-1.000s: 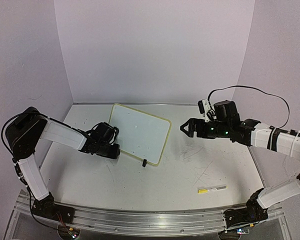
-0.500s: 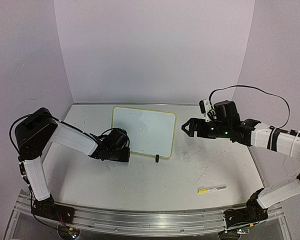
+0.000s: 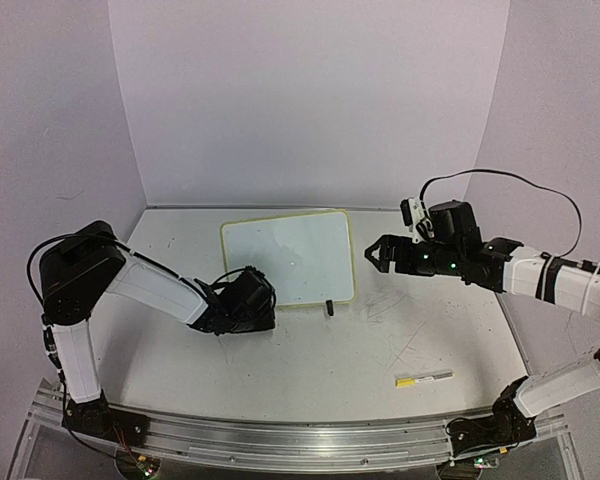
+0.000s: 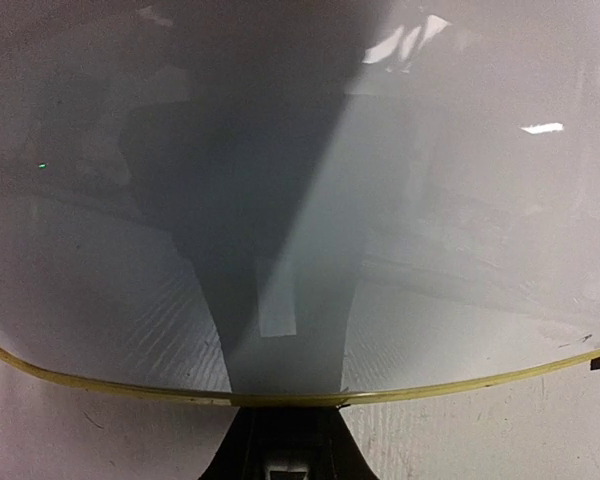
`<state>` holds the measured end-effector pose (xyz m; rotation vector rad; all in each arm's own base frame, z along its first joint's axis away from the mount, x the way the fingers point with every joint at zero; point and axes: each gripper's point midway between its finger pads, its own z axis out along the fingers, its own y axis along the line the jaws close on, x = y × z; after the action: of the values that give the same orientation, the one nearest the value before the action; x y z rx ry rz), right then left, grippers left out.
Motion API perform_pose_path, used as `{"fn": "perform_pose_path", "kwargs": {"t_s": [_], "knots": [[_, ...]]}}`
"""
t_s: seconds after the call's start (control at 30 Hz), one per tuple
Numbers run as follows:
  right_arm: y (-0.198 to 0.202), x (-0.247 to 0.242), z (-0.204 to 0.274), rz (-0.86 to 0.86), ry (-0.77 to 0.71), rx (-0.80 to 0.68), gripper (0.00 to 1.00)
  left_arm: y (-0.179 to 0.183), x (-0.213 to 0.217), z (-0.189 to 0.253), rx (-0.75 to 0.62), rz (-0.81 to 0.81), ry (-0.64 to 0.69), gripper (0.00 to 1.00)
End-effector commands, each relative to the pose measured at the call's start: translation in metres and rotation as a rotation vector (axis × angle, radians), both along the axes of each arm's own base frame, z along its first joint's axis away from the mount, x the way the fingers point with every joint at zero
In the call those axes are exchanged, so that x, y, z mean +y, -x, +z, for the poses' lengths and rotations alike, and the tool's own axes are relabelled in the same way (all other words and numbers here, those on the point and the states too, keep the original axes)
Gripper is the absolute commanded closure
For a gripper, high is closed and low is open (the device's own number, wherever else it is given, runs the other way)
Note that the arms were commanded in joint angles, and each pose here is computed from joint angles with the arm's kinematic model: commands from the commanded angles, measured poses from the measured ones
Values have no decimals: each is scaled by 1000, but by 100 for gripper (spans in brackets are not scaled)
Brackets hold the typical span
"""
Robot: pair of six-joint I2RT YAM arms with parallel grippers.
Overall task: Write a sentence on the whiteboard
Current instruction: Adjust the whiteboard stand at the center of the board.
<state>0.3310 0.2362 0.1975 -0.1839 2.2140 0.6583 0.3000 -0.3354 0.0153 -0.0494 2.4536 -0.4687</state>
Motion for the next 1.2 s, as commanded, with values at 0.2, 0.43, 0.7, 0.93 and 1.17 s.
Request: {"fn": "perform_pose_path", "kwargs": {"t_s": [0.2,0.43,0.7,0.93,1.17], "knots": [[0,-1,29,-7,-37,-65,4,17,-32,-2,47,-28,110,91],[-1,-3,28,-15,-20,-65,4,18,-17,26,-26,-32,109,52],[-3,-16,19,-42,84,-63,4,30,-9,73,-89,-94,176,35],[-4,-12,-1,-7,148,-12,4,32,19,114,-179,-137,182,23],[-7,12,-20,45,70,69,8,-3,76,165,-249,-69,306,16]]}}
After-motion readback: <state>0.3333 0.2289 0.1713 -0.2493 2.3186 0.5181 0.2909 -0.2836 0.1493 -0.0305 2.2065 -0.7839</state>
